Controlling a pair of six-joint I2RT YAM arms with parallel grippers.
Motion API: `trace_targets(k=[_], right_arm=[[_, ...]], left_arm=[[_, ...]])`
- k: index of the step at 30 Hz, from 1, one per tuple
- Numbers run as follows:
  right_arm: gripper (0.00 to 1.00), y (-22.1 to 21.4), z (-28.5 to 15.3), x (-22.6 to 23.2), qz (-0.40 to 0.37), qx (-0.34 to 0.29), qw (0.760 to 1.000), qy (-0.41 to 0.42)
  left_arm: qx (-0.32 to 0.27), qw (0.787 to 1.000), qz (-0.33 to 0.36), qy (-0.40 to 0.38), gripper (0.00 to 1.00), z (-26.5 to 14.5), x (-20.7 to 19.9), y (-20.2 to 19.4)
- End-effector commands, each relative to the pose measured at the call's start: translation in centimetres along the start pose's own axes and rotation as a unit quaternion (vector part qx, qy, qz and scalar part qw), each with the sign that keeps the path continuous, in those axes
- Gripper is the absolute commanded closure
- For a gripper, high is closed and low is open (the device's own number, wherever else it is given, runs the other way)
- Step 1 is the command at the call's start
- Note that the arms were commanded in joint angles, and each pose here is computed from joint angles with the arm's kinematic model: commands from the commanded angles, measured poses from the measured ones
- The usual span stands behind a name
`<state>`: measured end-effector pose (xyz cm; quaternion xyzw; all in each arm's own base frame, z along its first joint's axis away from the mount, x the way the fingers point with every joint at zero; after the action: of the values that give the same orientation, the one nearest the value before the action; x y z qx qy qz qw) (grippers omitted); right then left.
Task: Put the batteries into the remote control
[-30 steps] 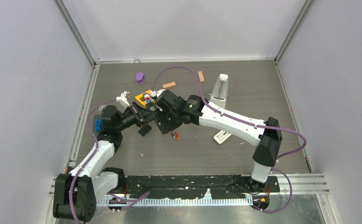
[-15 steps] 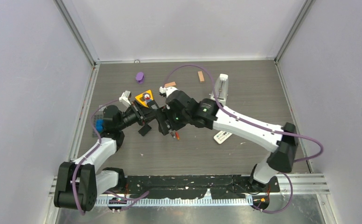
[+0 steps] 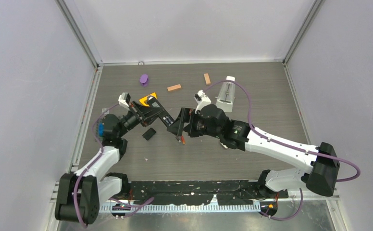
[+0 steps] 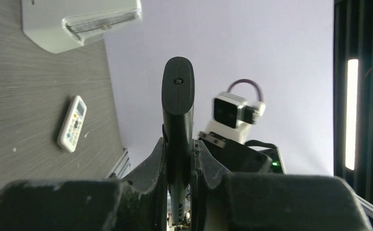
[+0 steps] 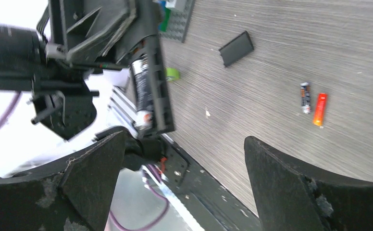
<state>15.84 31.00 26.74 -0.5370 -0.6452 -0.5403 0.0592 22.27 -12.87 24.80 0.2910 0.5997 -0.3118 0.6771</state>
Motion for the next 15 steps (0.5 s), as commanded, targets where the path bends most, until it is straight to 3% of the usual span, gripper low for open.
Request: trace_targets(k=[1,12,15], right_arm=[[0.02,3.0,-1.0,2.9,0.113,-0.083,0.985,0.100],[0.02,4.1,-1.0,4.5,0.156,-0.085,0.971,0.160],[0.10,4.0,-0.9,4.1,0.182,-0.084,0.965,0.167]], left_arm=[[-0.028,0.999,0.008,-0.030,1.00,-0.3,-2.4,-0.2],[-0.066,0.998,0.001,-0.009,1.00,-0.8,-3.3,-0.2],[-0.074,0.997,-0.031,-0.003,1.00,-1.0,-3.0,-0.2]])
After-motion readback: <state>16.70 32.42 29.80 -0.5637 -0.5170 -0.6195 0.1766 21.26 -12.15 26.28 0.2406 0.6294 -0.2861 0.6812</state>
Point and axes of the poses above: each gripper's point midway between its finger pads, its own z axis out along the fingers, its own x axis along the line the jaws close on, y = z × x, the point moved 7 cm from there along -z, back along the fingers, and after that the axes turned 3 degrees about -z, right-handed, at the moved point
